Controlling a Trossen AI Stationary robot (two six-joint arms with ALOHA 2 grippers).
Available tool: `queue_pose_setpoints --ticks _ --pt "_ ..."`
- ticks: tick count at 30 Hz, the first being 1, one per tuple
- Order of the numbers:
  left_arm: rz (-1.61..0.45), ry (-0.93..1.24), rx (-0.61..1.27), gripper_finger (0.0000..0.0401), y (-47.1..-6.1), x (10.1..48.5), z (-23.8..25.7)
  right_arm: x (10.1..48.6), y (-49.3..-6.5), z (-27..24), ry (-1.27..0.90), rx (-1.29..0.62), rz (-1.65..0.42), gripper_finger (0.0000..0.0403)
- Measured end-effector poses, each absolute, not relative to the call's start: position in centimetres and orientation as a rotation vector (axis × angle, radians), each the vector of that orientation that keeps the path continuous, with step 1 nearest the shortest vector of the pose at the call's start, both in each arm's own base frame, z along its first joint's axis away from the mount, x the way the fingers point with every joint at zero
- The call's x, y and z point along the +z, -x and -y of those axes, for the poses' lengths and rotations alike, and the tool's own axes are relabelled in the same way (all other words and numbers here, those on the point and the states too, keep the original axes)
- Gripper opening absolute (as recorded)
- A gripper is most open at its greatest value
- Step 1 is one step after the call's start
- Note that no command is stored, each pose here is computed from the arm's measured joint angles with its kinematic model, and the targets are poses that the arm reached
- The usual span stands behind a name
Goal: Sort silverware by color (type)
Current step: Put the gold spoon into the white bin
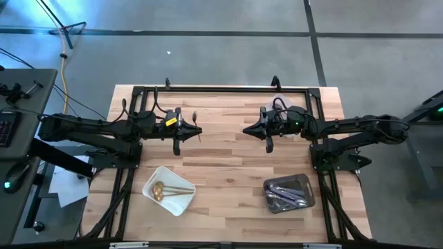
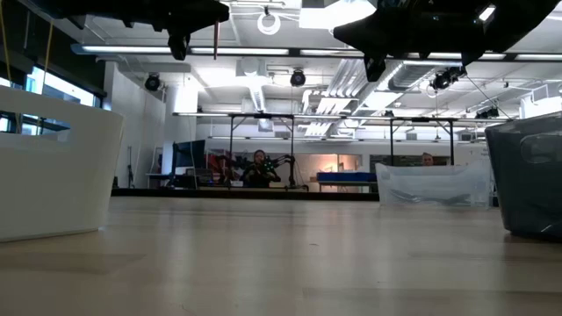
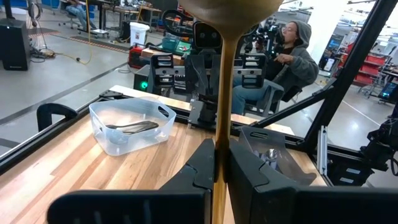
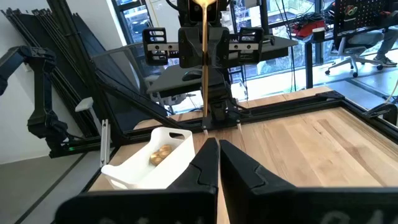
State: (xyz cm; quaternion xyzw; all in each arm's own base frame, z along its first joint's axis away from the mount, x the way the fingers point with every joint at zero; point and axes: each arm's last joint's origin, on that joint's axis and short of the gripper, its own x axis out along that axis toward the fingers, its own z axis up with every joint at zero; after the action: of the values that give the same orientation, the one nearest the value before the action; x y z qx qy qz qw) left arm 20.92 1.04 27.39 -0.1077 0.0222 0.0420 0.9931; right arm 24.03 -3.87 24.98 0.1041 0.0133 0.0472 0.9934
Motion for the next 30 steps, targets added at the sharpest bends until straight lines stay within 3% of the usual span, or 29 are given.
queue_pose_setpoints --ticks 30 --pt "-0.109 0.203 -0.085 0.0008 -20.93 28.25 -0.25 25.04 -24.03 3.88 -0.273 0.094 -0.024 0.0000"
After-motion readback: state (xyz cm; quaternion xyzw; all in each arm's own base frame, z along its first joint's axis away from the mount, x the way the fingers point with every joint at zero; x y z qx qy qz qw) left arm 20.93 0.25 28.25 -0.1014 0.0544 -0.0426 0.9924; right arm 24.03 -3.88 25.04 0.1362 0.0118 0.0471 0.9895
